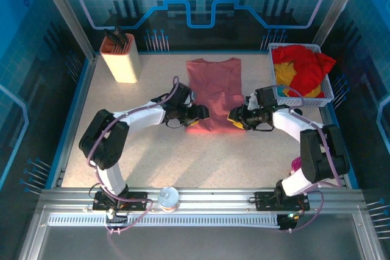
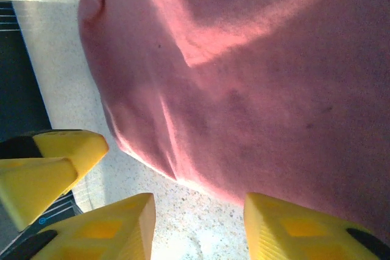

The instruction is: Fold and stack the t-shirts

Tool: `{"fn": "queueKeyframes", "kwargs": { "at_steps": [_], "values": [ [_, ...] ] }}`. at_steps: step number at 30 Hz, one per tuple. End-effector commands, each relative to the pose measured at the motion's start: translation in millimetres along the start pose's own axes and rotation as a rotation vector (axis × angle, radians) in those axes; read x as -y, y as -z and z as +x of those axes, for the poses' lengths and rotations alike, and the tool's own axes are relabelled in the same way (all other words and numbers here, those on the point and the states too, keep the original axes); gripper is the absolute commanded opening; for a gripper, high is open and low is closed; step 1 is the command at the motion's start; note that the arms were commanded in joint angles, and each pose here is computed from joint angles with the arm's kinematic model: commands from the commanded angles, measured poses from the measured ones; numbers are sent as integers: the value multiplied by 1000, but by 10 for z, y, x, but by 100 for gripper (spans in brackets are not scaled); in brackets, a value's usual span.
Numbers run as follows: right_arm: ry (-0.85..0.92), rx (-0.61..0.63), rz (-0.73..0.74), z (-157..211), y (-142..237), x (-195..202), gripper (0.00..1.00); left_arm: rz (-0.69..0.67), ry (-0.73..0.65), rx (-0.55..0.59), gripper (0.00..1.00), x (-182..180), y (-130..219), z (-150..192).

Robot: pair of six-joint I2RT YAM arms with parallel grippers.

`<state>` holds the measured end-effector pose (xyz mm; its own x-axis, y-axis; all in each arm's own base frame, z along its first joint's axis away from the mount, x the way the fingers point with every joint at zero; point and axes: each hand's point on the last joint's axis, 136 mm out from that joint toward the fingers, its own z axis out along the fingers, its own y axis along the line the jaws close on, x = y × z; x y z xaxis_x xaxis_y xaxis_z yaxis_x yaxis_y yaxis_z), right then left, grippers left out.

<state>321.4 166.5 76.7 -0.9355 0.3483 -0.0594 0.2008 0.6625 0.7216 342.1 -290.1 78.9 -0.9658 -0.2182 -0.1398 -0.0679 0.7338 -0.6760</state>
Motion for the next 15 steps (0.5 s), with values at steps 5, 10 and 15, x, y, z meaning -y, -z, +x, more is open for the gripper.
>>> {"fn": "queueKeyframes", "kwargs": {
  "at_steps": [5, 10, 15],
  "values": [
    [-31, -48, 34, 166, -290, 420, 35, -74, 64, -40, 59, -470, -222, 160],
    [-66, -65, 73, 239, -321, 743, 32, -126, 83, -59, 57, -758, -173, 229],
    [-52, -54, 92, 208, -193, 841, 33, -154, 56, -74, 55, -848, -51, 225]
  ]
}}
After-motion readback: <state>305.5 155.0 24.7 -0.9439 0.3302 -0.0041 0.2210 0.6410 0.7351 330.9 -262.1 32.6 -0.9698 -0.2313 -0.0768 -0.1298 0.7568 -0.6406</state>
